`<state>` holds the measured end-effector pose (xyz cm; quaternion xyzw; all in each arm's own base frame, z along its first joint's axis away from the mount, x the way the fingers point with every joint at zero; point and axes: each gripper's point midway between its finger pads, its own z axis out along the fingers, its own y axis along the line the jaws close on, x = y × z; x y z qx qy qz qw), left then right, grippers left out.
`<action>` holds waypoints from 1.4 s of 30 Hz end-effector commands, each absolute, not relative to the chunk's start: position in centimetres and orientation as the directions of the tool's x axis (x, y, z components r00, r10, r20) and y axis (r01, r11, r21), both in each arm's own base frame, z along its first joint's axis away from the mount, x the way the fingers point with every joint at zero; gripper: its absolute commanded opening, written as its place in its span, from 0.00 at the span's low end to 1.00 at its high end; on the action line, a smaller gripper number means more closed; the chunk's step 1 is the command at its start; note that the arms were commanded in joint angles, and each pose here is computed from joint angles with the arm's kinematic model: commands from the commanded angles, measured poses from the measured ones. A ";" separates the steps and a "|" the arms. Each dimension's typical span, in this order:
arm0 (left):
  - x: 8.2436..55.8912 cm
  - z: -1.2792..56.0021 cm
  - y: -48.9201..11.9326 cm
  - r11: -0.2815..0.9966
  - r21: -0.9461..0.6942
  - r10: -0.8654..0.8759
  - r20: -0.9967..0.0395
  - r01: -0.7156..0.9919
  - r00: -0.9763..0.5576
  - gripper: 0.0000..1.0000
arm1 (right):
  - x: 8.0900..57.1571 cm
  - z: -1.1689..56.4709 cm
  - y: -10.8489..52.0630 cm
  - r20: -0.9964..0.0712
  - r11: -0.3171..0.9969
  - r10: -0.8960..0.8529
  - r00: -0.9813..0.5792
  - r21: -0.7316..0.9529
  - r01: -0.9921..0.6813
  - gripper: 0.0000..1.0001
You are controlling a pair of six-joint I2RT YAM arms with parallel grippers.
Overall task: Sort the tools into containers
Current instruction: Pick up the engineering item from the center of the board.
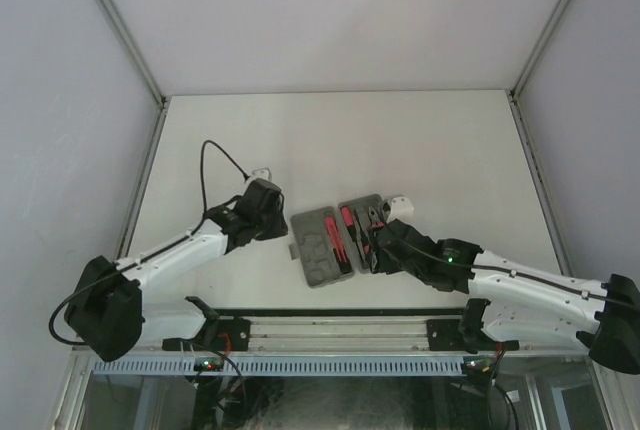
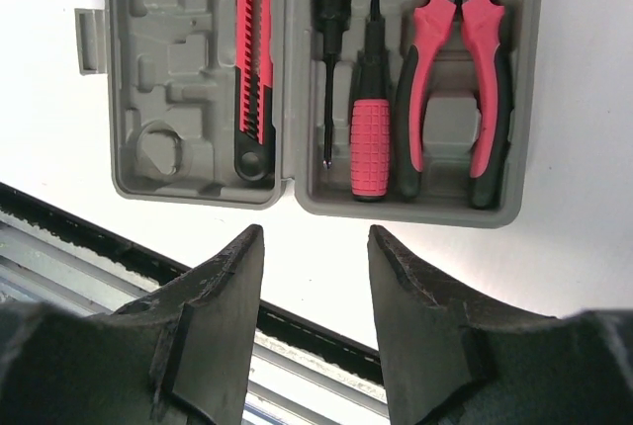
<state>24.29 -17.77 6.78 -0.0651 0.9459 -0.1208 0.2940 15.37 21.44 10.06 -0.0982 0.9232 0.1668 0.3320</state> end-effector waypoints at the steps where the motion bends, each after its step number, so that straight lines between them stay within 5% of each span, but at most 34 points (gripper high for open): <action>1: 26.2 9.2 -12.8 0.957 -0.230 -0.283 -0.623 -0.175 -0.729 0.43 | 16.1 10.9 21.3 -0.672 0.925 -0.028 -0.740 0.262 -0.274 0.46; 8: 25.2 9.1 -6.0 0.915 -0.149 -0.376 -0.653 -0.375 -0.657 0.54 | 16.0 10.1 21.4 -0.669 0.920 -0.052 -0.741 0.256 -0.296 0.46; 23: 26.0 5.9 -3.6 0.883 -0.104 -0.432 -0.562 -0.458 -0.706 0.70 | 15.5 9.5 22.1 -0.652 0.899 -0.066 -0.755 0.290 -0.329 0.46; 42: 26.8 3.0 -4.2 0.901 -0.052 -0.398 -0.494 -0.431 -0.773 0.67 | 15.3 9.1 22.6 -0.640 0.893 -0.073 -0.765 0.300 -0.336 0.46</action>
